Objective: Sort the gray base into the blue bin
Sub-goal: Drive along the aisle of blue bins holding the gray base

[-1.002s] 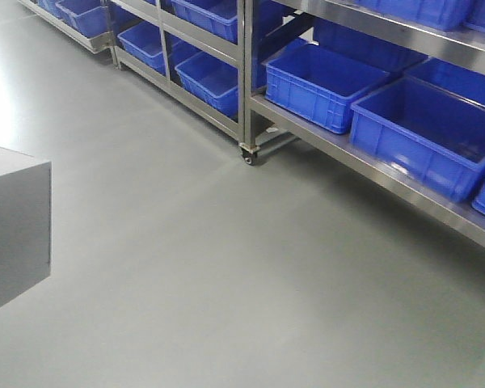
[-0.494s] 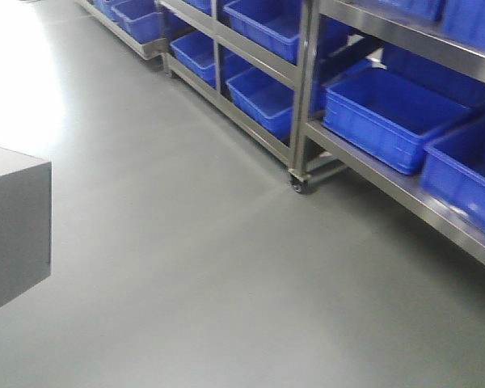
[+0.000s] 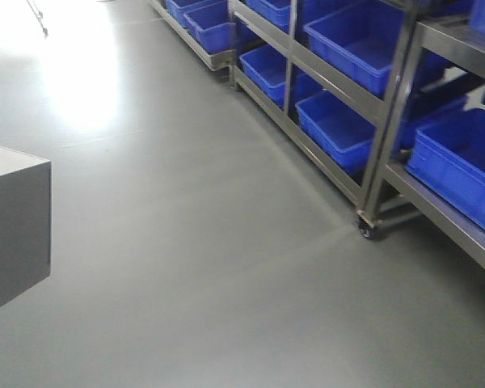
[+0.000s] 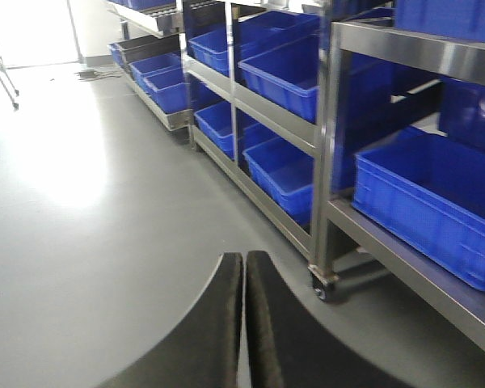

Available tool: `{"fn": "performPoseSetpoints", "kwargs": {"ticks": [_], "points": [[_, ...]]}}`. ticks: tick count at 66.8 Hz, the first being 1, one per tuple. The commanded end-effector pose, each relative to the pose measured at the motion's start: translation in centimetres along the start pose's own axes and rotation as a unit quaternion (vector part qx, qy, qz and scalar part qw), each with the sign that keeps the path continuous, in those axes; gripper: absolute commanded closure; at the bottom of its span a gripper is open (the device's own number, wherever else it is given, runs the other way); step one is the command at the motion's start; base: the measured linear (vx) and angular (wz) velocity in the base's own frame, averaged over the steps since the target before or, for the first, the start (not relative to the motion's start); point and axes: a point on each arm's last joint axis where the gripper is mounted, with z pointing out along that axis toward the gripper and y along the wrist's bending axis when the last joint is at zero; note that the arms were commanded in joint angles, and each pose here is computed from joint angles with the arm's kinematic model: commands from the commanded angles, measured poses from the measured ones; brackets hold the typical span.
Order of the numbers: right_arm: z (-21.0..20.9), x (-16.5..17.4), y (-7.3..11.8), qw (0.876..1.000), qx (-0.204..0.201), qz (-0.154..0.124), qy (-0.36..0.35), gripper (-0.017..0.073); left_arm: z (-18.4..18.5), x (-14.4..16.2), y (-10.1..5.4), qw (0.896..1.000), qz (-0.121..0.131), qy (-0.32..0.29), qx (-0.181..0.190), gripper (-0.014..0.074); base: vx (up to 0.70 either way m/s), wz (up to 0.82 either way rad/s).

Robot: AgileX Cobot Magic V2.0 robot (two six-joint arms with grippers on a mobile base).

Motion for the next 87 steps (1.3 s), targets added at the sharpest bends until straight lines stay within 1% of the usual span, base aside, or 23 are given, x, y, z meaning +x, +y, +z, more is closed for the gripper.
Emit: {"fn": "performPoseSetpoints", "kwargs": {"ticks": [1,87], "points": [[0.13,-0.51,-0.02,1.000,0.002,-0.008,-0.026,0.0564,-0.18,-1.85,-0.19,0.998,-0.008,-0.065,0.006,0.0600,0.46,0.30],[0.13,-0.51,-0.02,1.000,0.002,-0.008,-0.026,0.0564,-0.18,-1.85,-0.19,0.998,-0.008,-0.065,0.006,0.0600,0.42,0.30]]}}
